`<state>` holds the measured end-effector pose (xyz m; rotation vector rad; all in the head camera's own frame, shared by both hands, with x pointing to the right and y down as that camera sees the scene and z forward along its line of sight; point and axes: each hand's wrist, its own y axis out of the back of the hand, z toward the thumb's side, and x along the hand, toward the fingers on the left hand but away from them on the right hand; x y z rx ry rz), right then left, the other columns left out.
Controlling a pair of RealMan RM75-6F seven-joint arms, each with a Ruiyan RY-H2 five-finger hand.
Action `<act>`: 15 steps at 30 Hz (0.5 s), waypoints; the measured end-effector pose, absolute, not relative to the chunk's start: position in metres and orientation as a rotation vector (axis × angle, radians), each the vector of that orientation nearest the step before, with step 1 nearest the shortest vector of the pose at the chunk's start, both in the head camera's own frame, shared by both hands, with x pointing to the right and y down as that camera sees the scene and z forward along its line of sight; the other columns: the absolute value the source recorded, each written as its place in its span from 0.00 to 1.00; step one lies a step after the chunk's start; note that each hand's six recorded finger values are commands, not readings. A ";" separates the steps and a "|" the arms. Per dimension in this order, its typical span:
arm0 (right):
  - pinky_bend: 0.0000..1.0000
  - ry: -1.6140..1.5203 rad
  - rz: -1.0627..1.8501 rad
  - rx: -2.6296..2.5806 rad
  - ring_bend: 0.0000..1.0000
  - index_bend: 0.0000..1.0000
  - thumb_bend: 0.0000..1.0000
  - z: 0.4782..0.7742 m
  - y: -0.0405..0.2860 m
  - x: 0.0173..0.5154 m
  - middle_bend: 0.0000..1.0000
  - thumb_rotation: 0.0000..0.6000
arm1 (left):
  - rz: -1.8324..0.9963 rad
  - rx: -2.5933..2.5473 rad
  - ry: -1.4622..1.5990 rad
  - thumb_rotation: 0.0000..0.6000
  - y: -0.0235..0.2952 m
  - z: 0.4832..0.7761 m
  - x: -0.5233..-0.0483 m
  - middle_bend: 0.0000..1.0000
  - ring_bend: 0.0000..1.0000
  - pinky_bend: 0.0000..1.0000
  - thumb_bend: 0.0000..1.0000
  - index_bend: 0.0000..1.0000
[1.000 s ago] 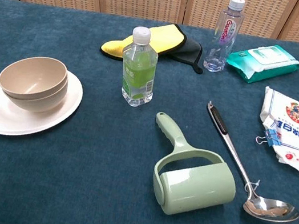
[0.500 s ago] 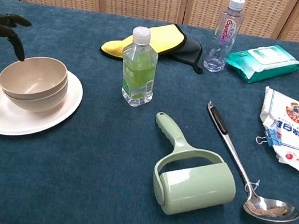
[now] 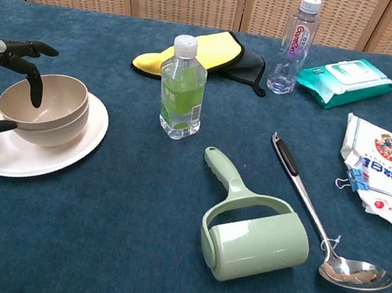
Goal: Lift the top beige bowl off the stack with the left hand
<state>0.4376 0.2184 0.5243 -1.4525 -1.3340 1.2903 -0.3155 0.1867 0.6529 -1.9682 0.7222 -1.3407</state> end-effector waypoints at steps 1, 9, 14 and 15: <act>0.00 -1.335 1.290 -1.452 0.00 0.29 0.00 0.524 0.218 0.438 0.00 1.00 | -1.344 -1.968 0.721 1.00 0.187 0.654 -0.316 0.00 0.00 0.00 0.32 0.47; 0.00 -1.338 1.289 -1.448 0.00 0.29 0.00 0.524 0.218 0.438 0.00 1.00 | -1.359 -1.972 0.718 1.00 0.188 0.659 -0.318 0.00 0.00 0.00 0.35 0.49; 0.00 -1.343 1.290 -1.443 0.00 0.29 0.00 0.524 0.218 0.439 0.00 1.00 | -1.362 -1.976 0.719 1.00 0.188 0.661 -0.317 0.00 0.00 0.00 0.37 0.58; 0.00 -1.344 1.291 -1.442 0.00 0.29 0.00 0.524 0.218 0.439 0.00 1.00 | -1.364 -1.977 0.719 1.00 0.189 0.662 -0.317 0.00 0.00 0.00 0.37 0.59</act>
